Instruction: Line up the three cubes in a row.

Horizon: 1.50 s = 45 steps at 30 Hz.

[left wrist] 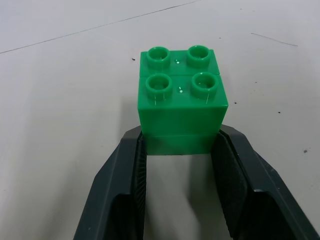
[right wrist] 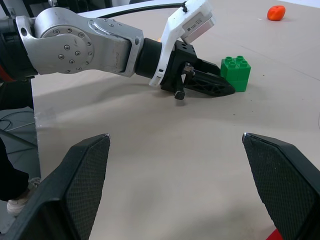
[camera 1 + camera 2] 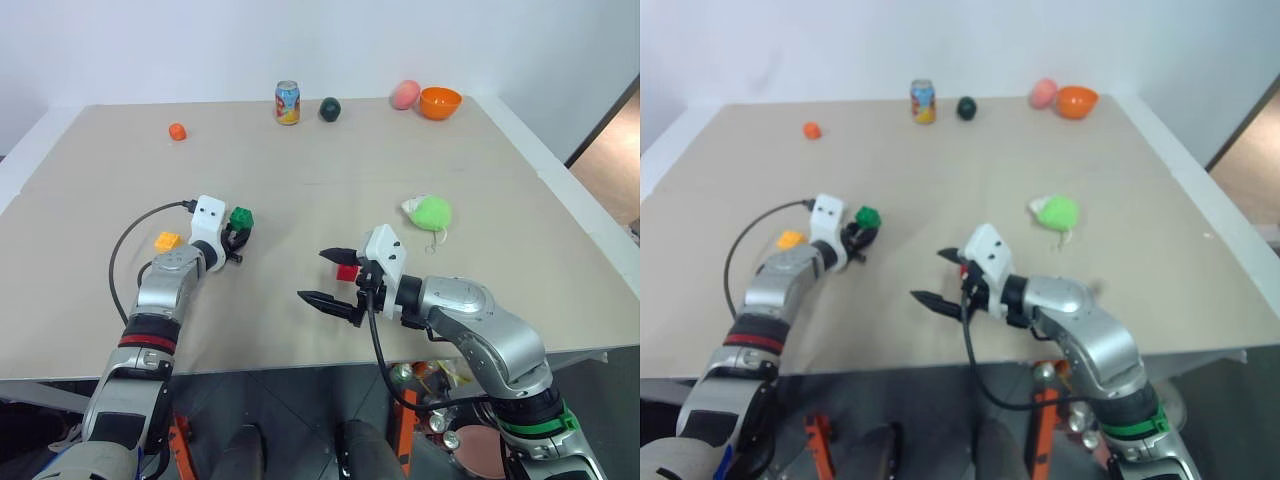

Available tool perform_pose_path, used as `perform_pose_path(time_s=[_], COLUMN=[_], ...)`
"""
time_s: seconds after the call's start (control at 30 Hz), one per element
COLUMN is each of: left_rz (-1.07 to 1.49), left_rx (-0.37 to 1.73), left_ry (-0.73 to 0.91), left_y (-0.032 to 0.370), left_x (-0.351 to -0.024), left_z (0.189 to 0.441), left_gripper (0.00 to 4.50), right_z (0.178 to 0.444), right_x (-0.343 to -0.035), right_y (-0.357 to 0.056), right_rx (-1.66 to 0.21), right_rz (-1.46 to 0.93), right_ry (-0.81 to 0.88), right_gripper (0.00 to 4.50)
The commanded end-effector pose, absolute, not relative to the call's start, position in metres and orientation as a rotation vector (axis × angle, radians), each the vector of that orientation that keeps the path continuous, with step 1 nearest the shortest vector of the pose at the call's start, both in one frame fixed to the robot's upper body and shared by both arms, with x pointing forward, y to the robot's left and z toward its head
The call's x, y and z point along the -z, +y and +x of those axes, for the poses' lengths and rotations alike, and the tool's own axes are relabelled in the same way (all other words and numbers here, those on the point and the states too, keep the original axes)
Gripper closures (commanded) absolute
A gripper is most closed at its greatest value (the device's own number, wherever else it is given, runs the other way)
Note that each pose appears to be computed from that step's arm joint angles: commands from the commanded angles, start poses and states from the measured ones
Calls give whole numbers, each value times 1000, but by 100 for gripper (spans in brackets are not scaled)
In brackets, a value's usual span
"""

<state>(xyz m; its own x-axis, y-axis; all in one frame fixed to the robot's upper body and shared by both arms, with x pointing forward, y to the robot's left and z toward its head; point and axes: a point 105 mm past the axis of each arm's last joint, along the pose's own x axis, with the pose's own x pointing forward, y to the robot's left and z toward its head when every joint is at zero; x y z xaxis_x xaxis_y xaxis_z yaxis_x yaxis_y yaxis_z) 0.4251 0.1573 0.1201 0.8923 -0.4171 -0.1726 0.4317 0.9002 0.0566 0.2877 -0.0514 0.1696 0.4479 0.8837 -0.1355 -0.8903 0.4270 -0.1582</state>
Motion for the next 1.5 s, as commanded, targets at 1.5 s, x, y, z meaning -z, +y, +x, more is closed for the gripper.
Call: perform_pose_path(time_s=[1.5], left_rz=[443], left_rx=[1446], left_ry=[130], left_y=[86], left_x=[-141], left_z=[382], left_gripper=[317], right_z=[245], right_x=[-183], right_y=[-127], right_rx=[-1200], right_rz=[-159], right_ry=[146], right_gripper=[14])
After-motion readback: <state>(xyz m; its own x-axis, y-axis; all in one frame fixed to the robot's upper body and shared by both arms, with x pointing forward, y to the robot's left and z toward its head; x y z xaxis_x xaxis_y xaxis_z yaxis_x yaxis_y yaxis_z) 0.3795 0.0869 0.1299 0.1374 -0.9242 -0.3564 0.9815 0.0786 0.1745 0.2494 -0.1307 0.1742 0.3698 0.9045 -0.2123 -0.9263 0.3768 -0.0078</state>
